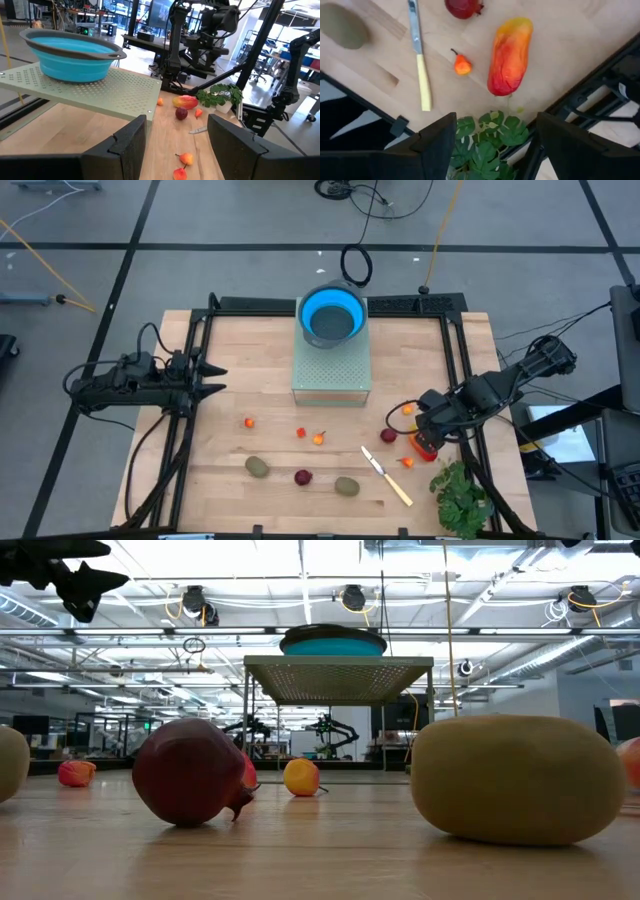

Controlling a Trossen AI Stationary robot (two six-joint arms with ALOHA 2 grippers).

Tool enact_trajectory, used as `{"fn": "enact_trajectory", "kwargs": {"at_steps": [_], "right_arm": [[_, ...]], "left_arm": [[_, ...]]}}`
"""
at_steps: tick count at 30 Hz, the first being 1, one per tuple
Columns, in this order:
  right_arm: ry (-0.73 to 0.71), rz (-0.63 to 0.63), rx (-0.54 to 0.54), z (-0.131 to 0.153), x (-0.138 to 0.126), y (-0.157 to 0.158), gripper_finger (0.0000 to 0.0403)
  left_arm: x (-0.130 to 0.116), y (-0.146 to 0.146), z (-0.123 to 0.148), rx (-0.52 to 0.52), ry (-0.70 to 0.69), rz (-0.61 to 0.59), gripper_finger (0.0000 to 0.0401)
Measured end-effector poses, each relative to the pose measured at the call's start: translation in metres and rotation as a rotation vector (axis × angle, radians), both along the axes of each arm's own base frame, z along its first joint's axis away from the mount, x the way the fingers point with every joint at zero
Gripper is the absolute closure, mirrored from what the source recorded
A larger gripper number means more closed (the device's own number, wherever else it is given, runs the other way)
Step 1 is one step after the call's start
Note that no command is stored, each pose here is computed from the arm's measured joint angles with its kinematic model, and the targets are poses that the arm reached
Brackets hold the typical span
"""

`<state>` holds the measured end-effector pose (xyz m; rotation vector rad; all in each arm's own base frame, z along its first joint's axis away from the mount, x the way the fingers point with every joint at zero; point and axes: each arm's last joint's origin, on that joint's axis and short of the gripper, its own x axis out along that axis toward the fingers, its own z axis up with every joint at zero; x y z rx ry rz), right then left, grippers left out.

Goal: Pick & Place Fruit
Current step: Put the yellow mango into the blue strainer bowl on the shelf

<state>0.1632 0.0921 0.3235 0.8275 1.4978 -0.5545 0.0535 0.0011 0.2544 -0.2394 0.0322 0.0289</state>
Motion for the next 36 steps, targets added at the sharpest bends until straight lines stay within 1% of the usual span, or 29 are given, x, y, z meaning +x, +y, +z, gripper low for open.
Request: {"fn": "enact_trajectory", "kwargs": {"at_steps": [7, 18, 23, 30, 31, 36], "right_arm": [[-0.078, 0.112, 0.025, 0.001, 0.006, 0.003, 0.0137], [-0.067, 0.098, 0.019, 0.001, 0.005, 0.002, 0.0123], [-0.038, 0.083, 0.006, 0.0, 0.002, 0.001, 0.0091], [-0.005, 0.079, -0.014, -0.007, 0.001, 0.0, 0.0012], [0.003, 0.079, -0.018, -0.01, 0.0, 0.0, 0.0008], [0.049, 0.062, -0.034, -0.027, -0.001, 0.0, 0.0012]], "left_arm": [[0.0, 0.0, 0.0, 0.0, 0.0, 0.0, 0.0189], [0.0, 0.0, 0.0, 0.0, 0.0, 0.0, 0.0189], [0.0, 0.0, 0.0, 0.0, 0.0, 0.0, 0.0189], [0.0, 0.0, 0.0, 0.0, 0.0, 0.0, 0.0189], [0.0, 0.0, 0.0, 0.0, 0.0, 0.0, 0.0189], [0.0, 0.0, 0.0, -0.003, 0.0, 0.001, 0.0189]]}}
